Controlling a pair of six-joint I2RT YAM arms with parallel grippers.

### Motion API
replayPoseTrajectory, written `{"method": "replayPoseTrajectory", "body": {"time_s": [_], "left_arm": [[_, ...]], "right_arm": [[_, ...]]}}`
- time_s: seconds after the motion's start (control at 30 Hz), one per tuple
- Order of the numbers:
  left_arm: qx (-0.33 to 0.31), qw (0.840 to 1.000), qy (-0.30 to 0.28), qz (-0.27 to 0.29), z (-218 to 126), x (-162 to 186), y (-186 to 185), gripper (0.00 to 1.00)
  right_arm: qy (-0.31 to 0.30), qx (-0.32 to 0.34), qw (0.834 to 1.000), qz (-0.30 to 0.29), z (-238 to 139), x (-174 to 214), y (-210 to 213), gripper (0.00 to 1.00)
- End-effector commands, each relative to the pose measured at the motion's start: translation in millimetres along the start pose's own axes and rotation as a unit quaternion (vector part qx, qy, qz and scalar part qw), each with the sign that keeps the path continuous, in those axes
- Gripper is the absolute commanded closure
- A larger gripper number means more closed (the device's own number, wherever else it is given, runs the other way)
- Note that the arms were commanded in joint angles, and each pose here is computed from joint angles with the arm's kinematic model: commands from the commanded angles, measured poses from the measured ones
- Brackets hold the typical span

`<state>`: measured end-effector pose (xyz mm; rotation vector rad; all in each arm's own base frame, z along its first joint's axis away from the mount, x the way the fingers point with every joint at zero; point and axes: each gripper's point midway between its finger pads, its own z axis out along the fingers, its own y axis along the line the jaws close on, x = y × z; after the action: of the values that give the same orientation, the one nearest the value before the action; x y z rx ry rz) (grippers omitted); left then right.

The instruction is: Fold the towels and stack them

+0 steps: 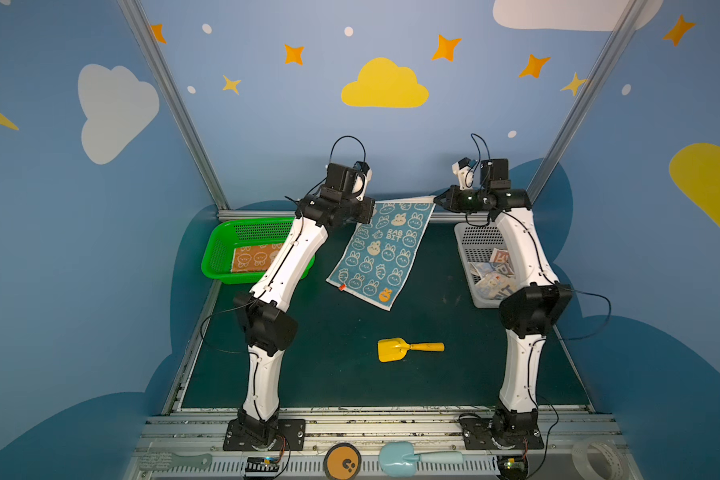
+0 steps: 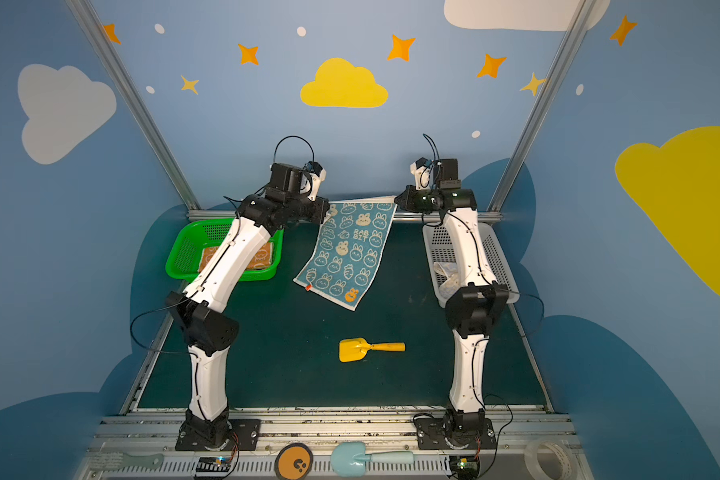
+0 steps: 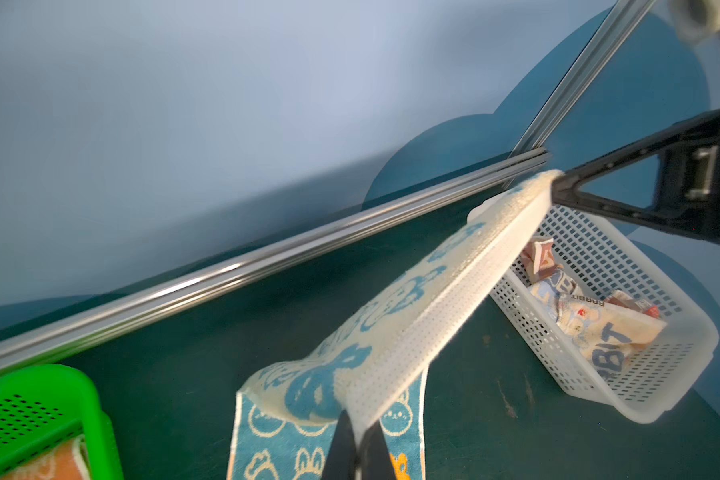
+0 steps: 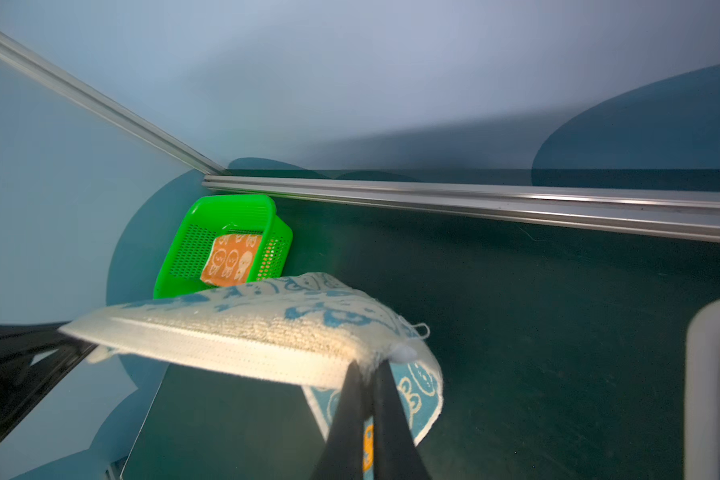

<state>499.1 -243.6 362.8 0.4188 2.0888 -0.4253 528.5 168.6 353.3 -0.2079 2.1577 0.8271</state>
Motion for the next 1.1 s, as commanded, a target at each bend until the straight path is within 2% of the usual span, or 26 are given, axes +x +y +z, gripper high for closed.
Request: {"method": "replayPoseTrajectory", "body": {"time_s": [0.0,0.2,0.33,0.57,0.77,1.07], "left_arm": [[-0.048,0.993,-0.101,0.024,-105.3,-50.0,11.6,0.97],[-0.008,0.982,-0.185,0.034,-191.7,-54.5,-19.5,0.97],[0.012,0.978,-0.207,0.035,-224.7,-43.8,-35.2,0.97],[0.017,0.973,-0.229,0.026,-251.4,-36.6,-38.9,0.97],[-0.017,0.975,-0.221,0.032,-227.1,-45.0,-23.2,0.97],[-0.038,0.984,-0.173,0.005,-140.7,-46.0,24.5,0.97]], "right_arm": [[-0.094,0.032,0.994,-0.048,-73.1,-40.2,28.2,1.0],[-0.122,0.004,0.99,-0.076,-130.8,-33.3,82.8,1.0],[-0.141,-0.008,0.986,-0.093,-161.0,-23.6,109.7,1.0],[-0.172,-0.024,0.978,-0.112,-195.3,-14.6,135.0,1.0],[-0.154,-0.018,0.983,-0.097,-167.1,-16.5,118.8,1.0],[-0.098,0.006,0.993,-0.065,-87.1,-18.9,68.3,1.0]]}}
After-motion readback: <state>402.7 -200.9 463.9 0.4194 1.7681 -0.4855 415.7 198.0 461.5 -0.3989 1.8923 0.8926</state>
